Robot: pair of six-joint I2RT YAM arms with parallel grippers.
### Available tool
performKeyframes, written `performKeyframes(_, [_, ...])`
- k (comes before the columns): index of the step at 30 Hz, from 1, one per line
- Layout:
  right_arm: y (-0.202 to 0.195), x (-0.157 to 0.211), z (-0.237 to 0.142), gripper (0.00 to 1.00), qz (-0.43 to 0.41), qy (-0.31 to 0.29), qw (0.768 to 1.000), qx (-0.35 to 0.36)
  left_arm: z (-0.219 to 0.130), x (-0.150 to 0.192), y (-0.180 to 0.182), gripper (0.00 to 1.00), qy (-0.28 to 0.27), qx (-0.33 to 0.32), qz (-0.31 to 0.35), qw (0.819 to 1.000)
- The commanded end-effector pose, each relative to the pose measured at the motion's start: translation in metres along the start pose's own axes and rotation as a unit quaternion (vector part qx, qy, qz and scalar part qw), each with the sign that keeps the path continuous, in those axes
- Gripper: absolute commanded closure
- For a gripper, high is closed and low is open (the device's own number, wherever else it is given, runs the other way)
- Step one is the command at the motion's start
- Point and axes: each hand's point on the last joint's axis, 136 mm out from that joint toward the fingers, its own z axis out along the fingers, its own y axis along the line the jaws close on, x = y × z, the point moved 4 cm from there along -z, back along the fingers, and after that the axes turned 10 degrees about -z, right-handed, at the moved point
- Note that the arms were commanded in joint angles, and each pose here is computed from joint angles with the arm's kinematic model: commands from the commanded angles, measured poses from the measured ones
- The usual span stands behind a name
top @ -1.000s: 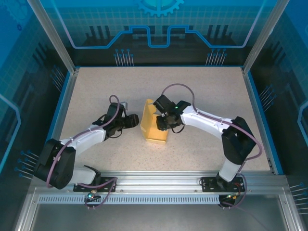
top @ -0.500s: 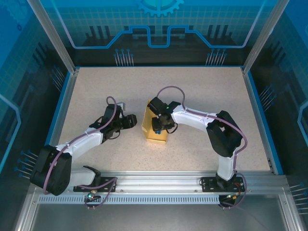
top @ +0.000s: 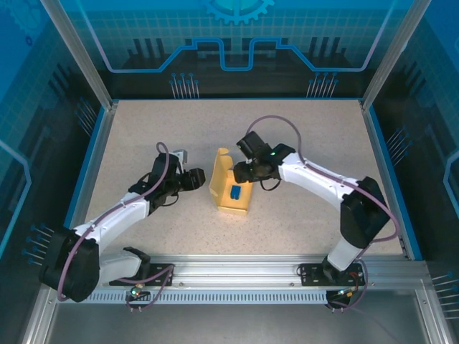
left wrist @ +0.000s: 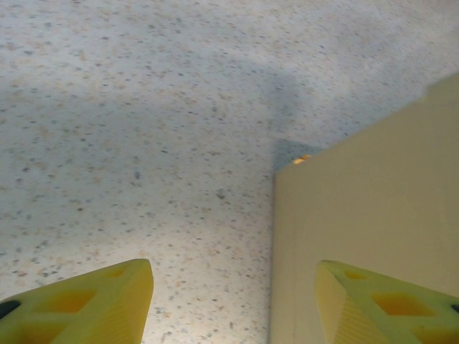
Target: Fold the paper box
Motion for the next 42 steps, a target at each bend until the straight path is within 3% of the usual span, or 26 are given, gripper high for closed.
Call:
performKeyframes(1, [-0.029, 0.010, 0.000, 0.42, -0.011, 0.014, 1.000, 0.023, -0.004, 0.000, -0.026, 0.38, 0.018, 0.035, 0.031, 0.999])
performKeyframes(7, [-0.041, 0.005, 0.018, 0.42, -0.009, 0.020, 0.999, -0.026, -0.007, -0.003, -0.023, 0.39, -0.003, 0.001, 0.036, 0.999])
performKeyframes(15, [-0.048, -0.020, 0.049, 0.40, -0.007, 0.013, 0.996, -0.087, -0.037, -0.013, 0.003, 0.36, -0.056, -0.070, 0.042, 0.995])
performKeyframes(21, [-0.052, -0.028, 0.073, 0.40, -0.012, 0.035, 0.995, -0.090, -0.037, 0.017, 0.025, 0.36, 0.011, -0.106, 0.018, 0.994])
performKeyframes(26, [-0.056, -0.034, 0.082, 0.40, -0.009, 0.042, 0.995, -0.090, -0.028, 0.054, 0.028, 0.38, 0.085, -0.075, -0.014, 0.993])
performKeyframes(34, [-0.060, -0.035, 0.092, 0.41, -0.008, 0.059, 0.995, -0.085, -0.009, 0.090, 0.013, 0.39, 0.166, -0.002, -0.005, 0.986])
performKeyframes(42, [-0.062, -0.028, 0.099, 0.41, -0.015, 0.080, 0.993, -0.086, 0.007, 0.106, 0.005, 0.38, 0.164, 0.029, -0.007, 0.986])
